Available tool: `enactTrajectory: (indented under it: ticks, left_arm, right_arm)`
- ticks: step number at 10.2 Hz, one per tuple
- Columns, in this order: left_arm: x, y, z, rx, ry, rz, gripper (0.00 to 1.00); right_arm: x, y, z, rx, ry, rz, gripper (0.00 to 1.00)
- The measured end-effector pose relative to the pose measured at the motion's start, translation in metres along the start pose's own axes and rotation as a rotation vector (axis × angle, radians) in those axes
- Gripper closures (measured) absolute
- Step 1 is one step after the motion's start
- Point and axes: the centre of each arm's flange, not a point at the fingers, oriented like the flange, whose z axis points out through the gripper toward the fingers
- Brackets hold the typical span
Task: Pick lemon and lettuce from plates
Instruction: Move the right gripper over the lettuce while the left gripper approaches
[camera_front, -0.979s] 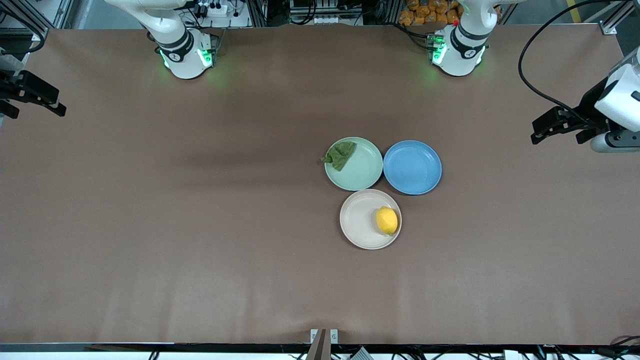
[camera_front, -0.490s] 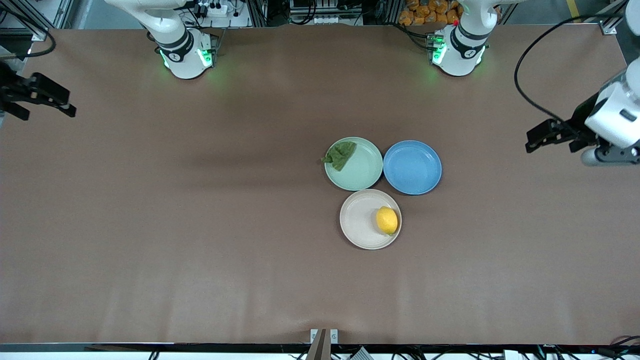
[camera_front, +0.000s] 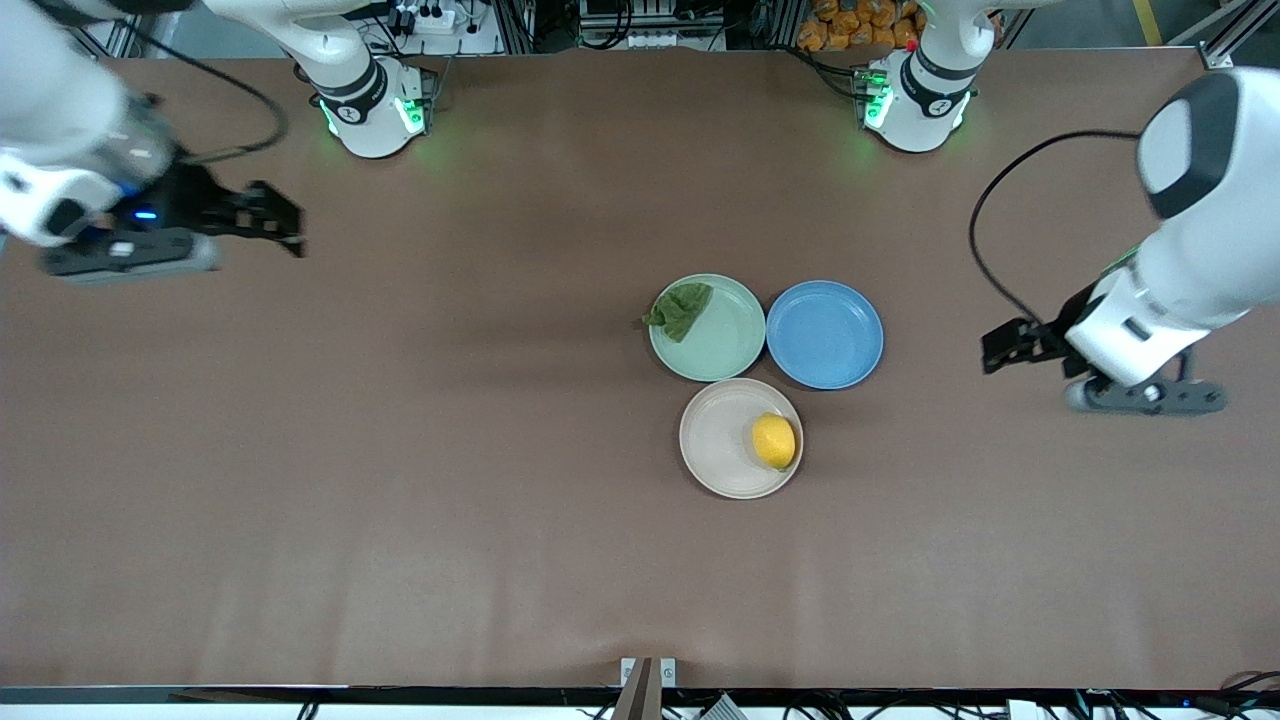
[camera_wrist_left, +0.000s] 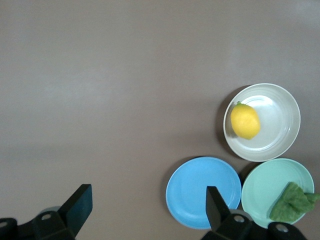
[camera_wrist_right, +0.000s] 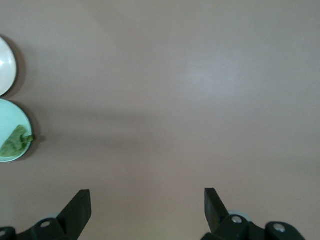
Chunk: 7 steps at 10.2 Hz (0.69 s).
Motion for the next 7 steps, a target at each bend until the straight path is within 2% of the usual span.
enactTrajectory:
  ticks: [2, 5, 7]
  left_arm:
    - [0.019, 0.007, 0.046, -0.017, 0.012, 0.008, 0.00]
    - [0.034, 0.016, 0.100, -0.029, -0.003, 0.017, 0.00]
    - [0.039, 0.010, 0.105, -0.032, 0.015, 0.007, 0.00]
  right_arm:
    - [0.000, -0.080, 0.041, -0.011, -0.031, 0.041, 0.00]
    - [0.005, -0.194, 0.126, -0.006, -0.021, 0.188, 0.00]
    - [-0.007, -0.266, 0.193, -0.018, -0.010, 0.273, 0.00]
